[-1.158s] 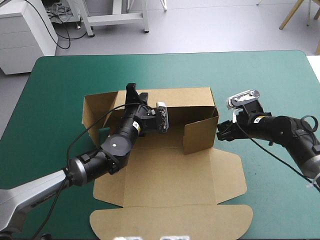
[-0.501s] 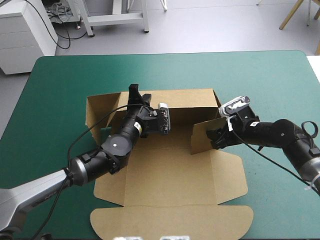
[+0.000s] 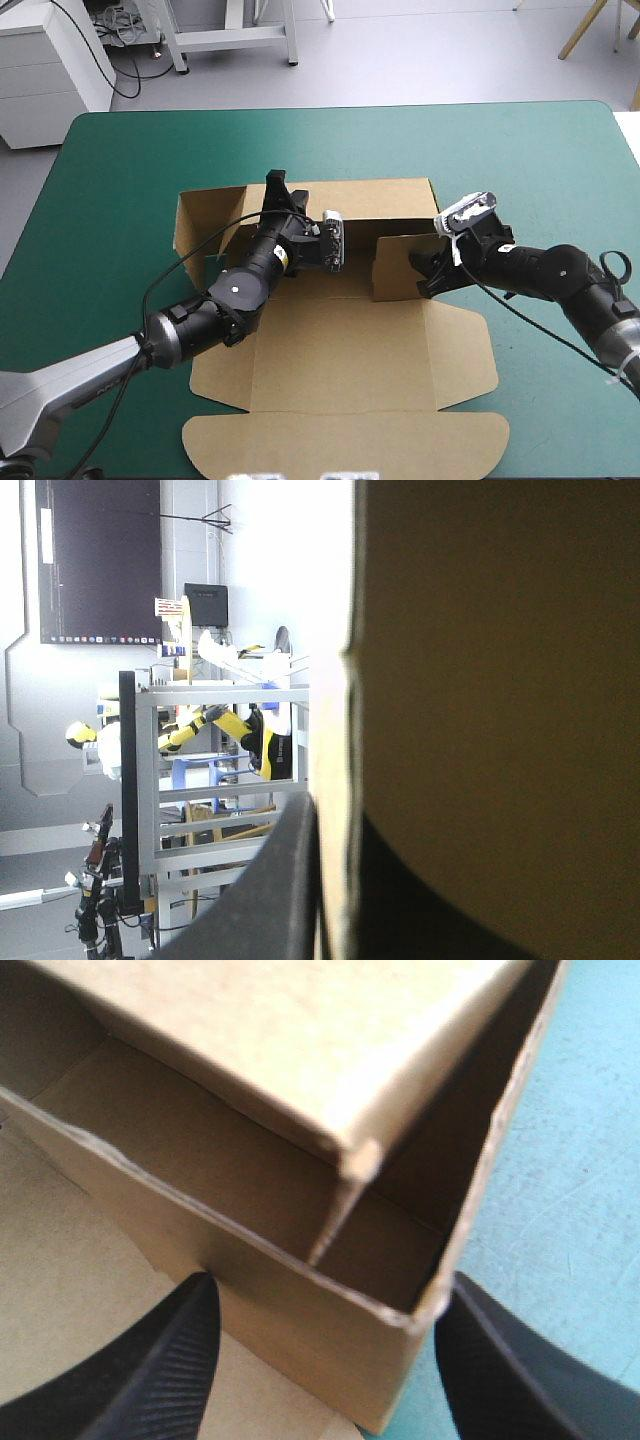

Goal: Fold the box

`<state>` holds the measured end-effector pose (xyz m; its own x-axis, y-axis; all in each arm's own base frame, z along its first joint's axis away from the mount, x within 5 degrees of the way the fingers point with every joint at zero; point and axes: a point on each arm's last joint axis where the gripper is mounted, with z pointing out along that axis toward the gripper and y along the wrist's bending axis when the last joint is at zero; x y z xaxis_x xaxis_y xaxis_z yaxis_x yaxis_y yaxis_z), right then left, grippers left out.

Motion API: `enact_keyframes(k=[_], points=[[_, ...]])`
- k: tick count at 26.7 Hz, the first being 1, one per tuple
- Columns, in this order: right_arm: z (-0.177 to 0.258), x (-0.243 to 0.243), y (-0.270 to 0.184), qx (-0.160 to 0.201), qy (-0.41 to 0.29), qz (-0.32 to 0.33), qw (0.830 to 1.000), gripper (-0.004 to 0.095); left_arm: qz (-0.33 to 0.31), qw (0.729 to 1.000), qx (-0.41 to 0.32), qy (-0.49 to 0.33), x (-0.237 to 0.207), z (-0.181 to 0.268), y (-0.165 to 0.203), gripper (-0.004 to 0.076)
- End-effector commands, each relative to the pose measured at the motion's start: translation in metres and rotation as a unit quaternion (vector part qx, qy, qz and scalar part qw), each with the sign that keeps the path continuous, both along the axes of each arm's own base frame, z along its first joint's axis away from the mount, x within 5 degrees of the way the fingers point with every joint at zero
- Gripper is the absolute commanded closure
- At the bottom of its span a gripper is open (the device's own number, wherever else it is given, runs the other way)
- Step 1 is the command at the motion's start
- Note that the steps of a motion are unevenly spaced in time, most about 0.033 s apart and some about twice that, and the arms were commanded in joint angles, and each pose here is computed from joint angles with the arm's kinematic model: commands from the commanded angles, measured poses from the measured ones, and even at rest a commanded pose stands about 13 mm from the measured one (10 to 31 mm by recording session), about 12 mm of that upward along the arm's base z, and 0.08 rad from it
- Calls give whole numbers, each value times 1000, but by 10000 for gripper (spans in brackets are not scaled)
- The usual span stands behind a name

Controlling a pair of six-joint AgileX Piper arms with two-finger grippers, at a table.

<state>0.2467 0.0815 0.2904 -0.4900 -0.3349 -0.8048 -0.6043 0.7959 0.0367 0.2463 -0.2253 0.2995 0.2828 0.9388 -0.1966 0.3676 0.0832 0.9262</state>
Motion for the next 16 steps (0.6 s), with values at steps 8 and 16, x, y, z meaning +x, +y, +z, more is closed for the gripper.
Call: enact_keyframes(k=[8,16], points=[[11,1,21,4,-42,16,999,761,-12,999,-19,-24,-4,19,-1,734],[11,1,21,2,-41,18,999,926,-7,999,-24,-21,-4,20,0,594]])
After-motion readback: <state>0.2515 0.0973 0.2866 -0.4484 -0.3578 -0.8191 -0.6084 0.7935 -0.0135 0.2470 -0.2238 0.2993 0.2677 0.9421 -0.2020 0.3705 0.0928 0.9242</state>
